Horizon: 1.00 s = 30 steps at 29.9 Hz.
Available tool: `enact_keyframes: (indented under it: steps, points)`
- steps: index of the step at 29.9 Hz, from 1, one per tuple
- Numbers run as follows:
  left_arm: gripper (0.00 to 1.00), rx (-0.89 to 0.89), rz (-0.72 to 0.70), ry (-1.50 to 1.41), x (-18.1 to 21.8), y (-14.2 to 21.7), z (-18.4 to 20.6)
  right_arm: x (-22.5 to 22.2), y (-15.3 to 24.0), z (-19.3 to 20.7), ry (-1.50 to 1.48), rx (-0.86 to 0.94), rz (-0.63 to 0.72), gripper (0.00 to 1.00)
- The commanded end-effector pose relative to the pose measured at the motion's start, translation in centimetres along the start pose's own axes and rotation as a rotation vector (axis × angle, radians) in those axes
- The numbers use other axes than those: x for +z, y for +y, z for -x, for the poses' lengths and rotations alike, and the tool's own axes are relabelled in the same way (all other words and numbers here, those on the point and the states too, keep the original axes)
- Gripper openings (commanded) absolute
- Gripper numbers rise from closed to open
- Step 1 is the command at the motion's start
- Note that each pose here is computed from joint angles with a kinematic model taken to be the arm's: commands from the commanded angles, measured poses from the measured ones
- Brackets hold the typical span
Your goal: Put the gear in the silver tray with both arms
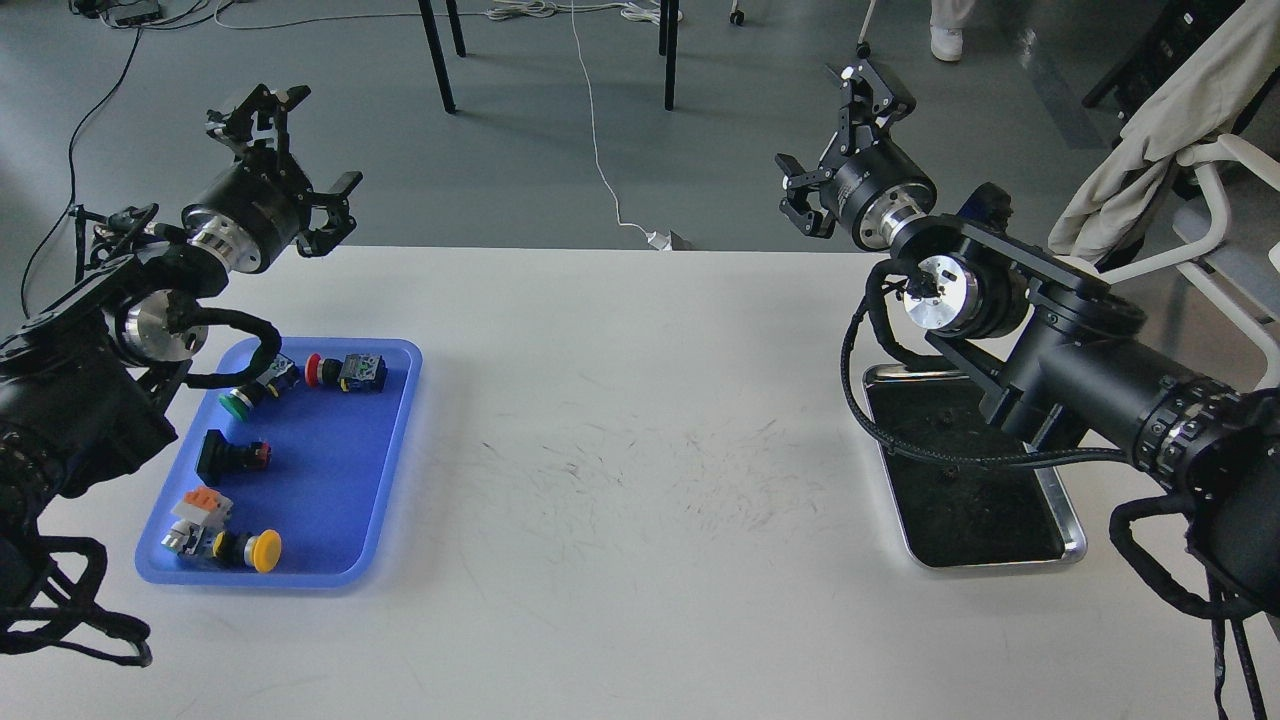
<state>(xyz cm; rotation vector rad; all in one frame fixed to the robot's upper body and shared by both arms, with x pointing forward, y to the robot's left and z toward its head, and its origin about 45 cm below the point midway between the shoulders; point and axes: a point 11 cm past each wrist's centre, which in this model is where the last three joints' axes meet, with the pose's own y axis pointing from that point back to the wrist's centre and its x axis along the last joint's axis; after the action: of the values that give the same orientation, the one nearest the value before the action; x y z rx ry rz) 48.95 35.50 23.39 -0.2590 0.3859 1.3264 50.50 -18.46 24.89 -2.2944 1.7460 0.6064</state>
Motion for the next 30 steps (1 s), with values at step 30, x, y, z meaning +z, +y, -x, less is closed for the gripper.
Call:
enact_keyframes:
  steps: [30]
  points:
    - [0.99,-0.103,-0.151,-0.057,-3.5,1.1,2.2,-3.4,7.3,-8.5,0.018,-0.009,-0.018,0.99]
